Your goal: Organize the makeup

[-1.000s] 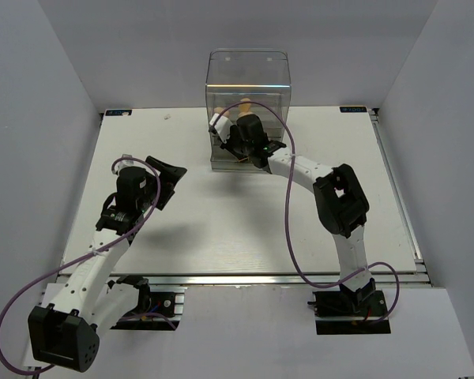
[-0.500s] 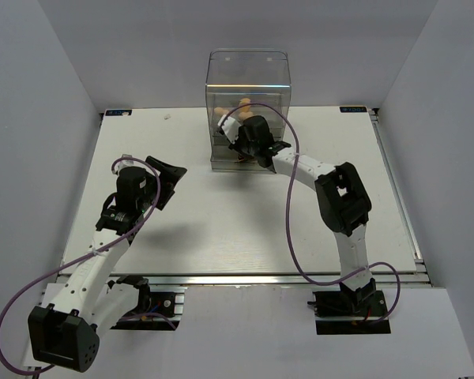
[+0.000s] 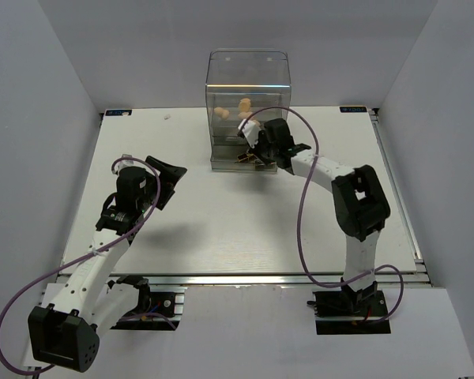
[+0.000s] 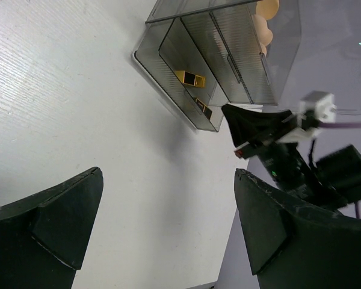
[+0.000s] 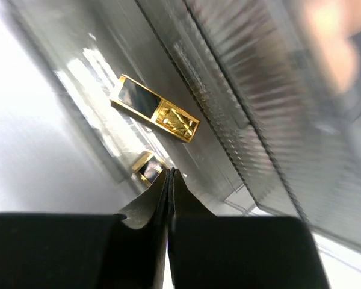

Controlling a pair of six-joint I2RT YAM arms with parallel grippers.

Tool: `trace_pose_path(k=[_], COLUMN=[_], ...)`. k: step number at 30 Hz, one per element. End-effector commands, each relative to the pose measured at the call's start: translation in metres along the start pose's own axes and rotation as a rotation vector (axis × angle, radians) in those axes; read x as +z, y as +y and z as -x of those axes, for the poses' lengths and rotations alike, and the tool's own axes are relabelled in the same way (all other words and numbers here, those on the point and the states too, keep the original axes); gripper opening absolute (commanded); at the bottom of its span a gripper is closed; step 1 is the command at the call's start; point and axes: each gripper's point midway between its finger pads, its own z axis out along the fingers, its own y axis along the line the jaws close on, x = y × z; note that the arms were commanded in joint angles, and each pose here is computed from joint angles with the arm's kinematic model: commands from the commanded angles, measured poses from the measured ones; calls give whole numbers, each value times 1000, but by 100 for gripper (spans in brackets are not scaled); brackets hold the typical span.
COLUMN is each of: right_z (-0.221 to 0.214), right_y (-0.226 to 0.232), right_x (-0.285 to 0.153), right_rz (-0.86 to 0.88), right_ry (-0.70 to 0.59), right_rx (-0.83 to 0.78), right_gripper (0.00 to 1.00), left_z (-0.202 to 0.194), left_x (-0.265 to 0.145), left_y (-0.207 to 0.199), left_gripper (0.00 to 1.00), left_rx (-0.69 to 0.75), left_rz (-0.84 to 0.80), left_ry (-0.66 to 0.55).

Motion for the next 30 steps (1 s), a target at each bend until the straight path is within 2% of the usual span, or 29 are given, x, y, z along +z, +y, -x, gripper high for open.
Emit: trace_pose_path(k=[1, 4, 5, 7, 10, 18, 30], right_z=[59, 76, 78, 69, 47, 14, -15], right_y=[-2, 14, 21, 49, 72, 77, 57], right_x=[-45, -79, -85, -101, -109, -101, -42], right_rz=[70, 196, 244, 391, 513, 513, 409], right_ry=[-202, -298, -324, -329, -287, -192, -22], right_rx=[-14, -54, -130, -183, -273, -321, -283], right_gripper=[0, 0, 4, 6, 0, 0, 0], left_z=[3, 3, 2, 2, 1, -1, -2], left_x=[-2, -2, -2, -1, -1, -1, -11], left_y=[-5, -8, -8, -10, -11, -5, -5], left_gripper=[98, 98, 98, 98, 98, 98, 98], left_rx=[5, 13, 21, 25, 37, 65, 97], left_rz=[-23, -36, -42, -58, -74, -61, -67], left_ry=[-9, -6, -4, -4, 6, 26, 28])
